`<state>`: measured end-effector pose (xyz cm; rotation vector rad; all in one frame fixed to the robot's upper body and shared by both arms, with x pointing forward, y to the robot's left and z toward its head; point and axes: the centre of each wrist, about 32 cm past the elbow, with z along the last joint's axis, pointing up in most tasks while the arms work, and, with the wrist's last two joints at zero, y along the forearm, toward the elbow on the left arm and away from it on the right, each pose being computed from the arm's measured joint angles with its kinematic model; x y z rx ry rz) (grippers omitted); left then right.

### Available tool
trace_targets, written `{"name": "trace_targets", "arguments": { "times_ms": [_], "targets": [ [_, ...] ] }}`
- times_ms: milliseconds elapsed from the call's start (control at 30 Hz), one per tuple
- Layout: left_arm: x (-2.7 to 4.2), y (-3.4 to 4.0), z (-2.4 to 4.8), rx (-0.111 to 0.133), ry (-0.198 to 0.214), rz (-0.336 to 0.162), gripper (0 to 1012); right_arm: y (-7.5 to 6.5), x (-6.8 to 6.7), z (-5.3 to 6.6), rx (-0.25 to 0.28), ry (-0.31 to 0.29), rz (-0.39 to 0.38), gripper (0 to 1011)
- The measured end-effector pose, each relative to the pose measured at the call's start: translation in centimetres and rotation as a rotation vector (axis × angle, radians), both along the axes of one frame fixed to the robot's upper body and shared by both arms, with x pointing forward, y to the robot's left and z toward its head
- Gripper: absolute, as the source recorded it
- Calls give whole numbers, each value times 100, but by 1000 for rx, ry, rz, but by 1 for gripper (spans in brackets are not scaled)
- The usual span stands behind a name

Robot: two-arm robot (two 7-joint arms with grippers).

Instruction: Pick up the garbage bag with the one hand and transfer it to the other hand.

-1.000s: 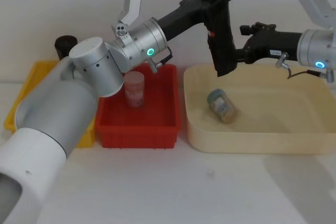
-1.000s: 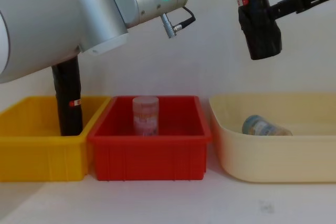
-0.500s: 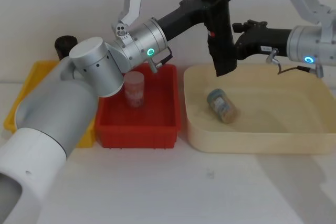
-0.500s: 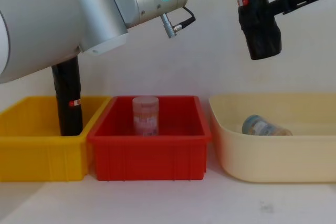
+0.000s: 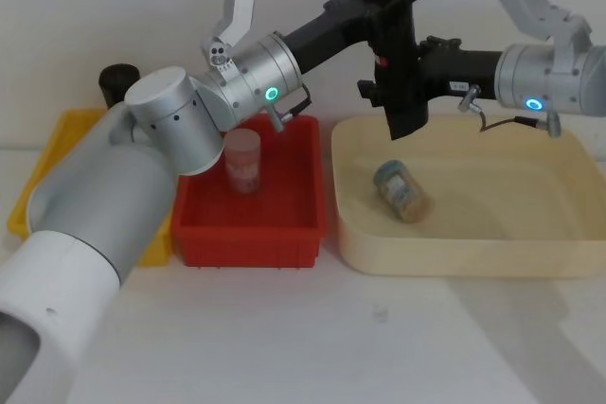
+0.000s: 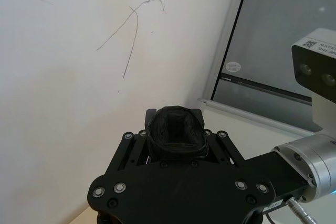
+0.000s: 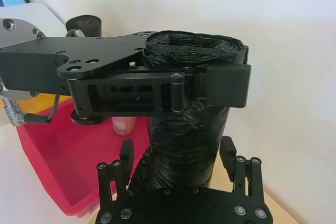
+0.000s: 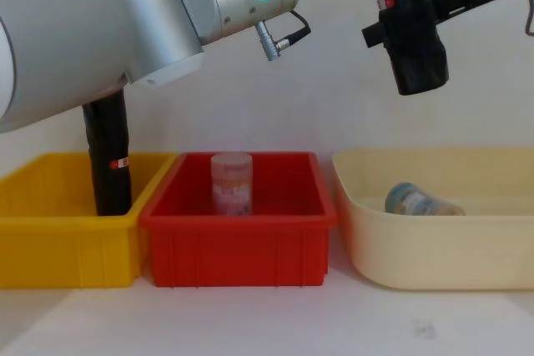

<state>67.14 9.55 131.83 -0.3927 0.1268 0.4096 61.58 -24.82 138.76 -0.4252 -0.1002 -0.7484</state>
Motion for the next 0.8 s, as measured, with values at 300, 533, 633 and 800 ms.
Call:
{"name": "trace_targets", "arguments": {
  "times_ms": [300,533,633,800],
  "targets": [
    [0,0,0,0,0,0,364,37,25,-7,-1,4,4,845],
    [0,0,0,0,0,0,364,52,35,-9,-2,5,5,644],
    [0,0,0,0,0,0,364,56,37,-11,-2,5,6,547],
    [0,0,0,0,0,0,364,61,40,-11,-3,5,6,516]
  ]
}}
